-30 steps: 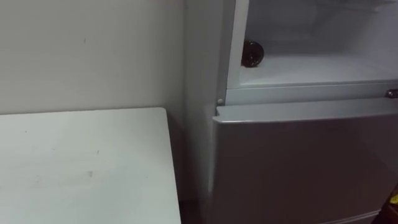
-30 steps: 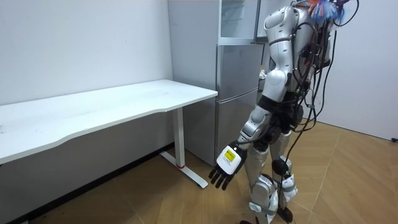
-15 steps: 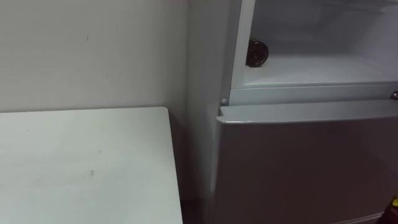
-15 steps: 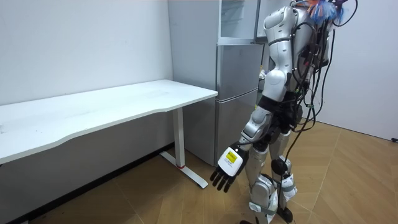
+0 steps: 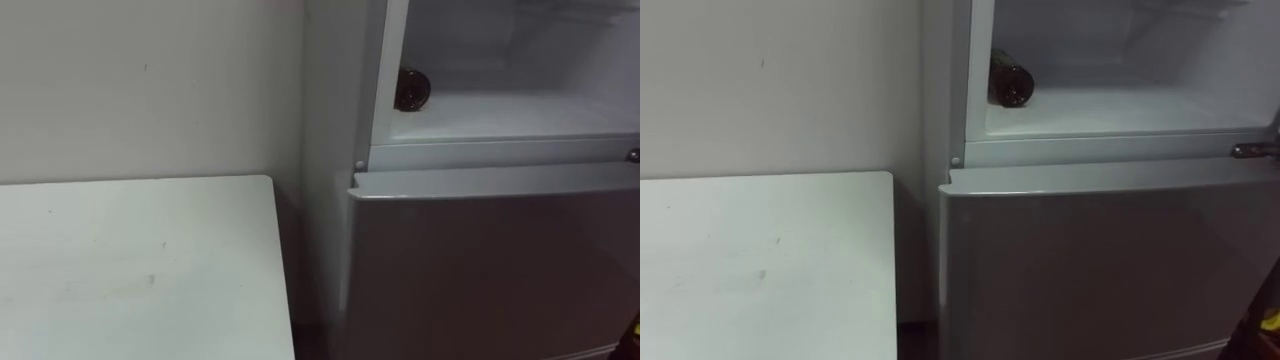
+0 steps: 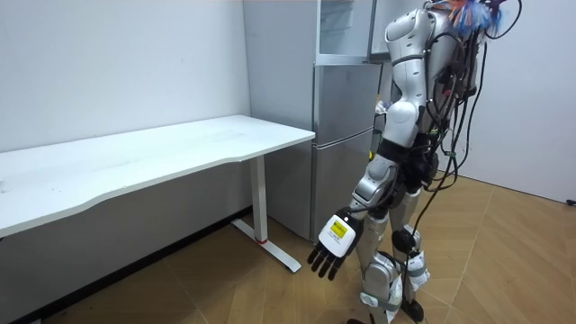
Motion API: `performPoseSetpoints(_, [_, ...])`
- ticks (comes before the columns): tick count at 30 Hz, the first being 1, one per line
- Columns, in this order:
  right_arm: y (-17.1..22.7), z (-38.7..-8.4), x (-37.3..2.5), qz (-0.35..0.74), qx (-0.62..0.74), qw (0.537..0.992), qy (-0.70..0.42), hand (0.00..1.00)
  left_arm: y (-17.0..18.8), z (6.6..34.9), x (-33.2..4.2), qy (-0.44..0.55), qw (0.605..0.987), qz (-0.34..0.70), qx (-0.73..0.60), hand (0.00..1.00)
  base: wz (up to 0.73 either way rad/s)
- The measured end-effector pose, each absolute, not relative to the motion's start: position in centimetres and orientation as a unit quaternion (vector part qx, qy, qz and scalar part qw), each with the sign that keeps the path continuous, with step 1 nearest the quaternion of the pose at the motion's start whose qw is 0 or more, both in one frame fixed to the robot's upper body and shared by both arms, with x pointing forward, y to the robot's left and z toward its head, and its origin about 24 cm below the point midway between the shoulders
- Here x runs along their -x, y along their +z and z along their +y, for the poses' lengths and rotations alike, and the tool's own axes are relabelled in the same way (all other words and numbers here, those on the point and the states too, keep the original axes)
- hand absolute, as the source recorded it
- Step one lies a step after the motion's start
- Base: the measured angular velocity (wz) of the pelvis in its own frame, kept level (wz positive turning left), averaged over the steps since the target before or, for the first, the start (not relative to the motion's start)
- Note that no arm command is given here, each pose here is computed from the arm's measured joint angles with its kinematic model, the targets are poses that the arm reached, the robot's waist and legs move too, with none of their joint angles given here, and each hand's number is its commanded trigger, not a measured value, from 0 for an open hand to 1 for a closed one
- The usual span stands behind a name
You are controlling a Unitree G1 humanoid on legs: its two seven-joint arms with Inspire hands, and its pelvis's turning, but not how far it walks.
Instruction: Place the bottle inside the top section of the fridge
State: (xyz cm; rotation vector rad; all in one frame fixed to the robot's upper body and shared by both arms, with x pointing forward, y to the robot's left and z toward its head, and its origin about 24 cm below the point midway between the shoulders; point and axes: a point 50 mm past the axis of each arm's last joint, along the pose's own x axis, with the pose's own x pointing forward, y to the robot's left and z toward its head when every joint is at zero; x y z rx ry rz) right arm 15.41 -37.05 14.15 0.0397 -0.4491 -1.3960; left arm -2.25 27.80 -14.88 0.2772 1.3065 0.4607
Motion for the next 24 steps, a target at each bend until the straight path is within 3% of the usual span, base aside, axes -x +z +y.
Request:
performPoseSetpoints(13, [14.7,-34.6,-16.4,-0.217,-0.012,0.793,-0.569,0.0,-15.1,27.3,1.8,0.207,0.767,0.593,-0.134,0.0,-0.01])
performPoseSetpoints(24, [19.0,-30.7,-16.6,-0.354,-0.021,0.826,-0.438,0.0,-15.3,26.8,2.3,0.194,0.757,0.604,-0.155,0.0,0.0])
